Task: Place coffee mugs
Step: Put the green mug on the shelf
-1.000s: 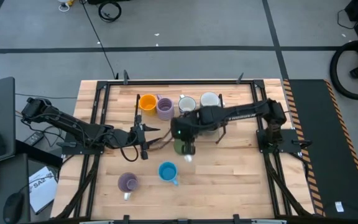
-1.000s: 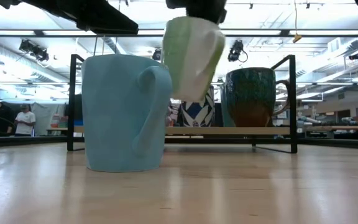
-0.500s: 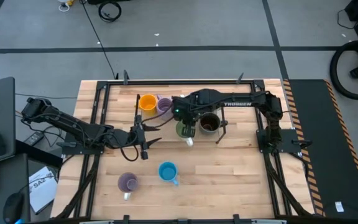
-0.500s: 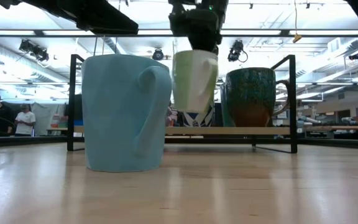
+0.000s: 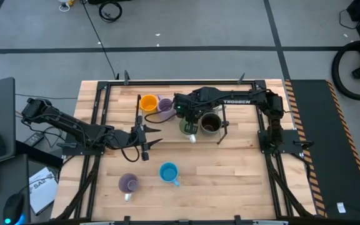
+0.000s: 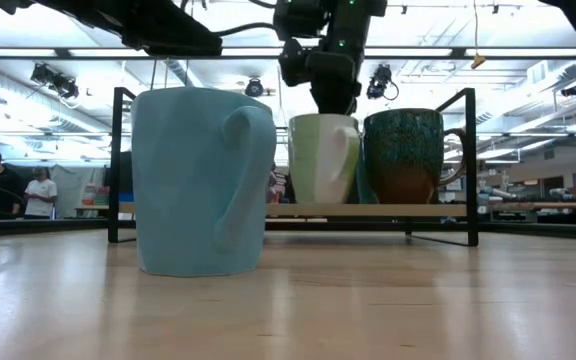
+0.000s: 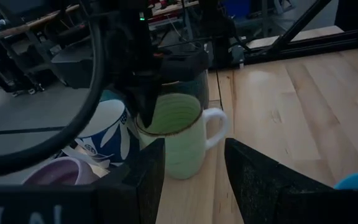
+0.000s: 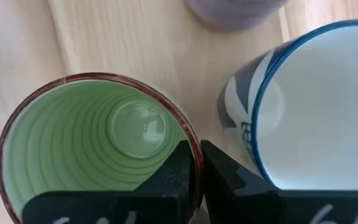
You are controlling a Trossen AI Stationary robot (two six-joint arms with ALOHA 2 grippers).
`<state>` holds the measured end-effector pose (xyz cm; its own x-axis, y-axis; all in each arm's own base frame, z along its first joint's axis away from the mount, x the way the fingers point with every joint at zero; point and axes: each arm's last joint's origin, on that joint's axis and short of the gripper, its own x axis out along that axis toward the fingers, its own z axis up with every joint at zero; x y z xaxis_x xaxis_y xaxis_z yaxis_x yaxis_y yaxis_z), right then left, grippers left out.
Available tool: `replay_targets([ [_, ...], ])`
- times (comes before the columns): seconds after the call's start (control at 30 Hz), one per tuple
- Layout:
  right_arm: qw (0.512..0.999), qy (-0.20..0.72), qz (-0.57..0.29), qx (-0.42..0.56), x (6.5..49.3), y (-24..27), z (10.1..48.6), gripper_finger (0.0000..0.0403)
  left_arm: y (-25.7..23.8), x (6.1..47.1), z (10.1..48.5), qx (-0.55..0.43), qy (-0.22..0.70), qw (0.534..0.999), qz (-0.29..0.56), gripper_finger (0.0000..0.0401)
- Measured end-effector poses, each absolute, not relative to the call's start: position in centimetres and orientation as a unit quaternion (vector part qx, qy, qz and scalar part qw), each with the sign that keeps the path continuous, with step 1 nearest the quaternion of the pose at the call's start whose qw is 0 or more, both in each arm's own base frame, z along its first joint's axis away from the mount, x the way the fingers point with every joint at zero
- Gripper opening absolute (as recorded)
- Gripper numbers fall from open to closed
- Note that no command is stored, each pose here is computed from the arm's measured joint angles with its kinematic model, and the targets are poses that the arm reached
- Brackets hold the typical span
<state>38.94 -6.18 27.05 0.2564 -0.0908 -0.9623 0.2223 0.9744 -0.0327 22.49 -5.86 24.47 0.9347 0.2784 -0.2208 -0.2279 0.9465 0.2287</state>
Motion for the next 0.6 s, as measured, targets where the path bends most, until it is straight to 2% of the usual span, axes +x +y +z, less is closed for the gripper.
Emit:
replay_targets([
  [0.37,0.794,0.598,-0.100,0.054,39.01,-6.25,26.70,0.0032,-5.86,22.49,24.46,0.100,0.127,0.978,0.129,0.0174],
  [0.6,0.793,0.600,-0.100,0.048,38.98,-6.27,26.65,0.0058,-5.85,22.48,24.45,0.100,0.127,0.978,0.129,0.0174],
])
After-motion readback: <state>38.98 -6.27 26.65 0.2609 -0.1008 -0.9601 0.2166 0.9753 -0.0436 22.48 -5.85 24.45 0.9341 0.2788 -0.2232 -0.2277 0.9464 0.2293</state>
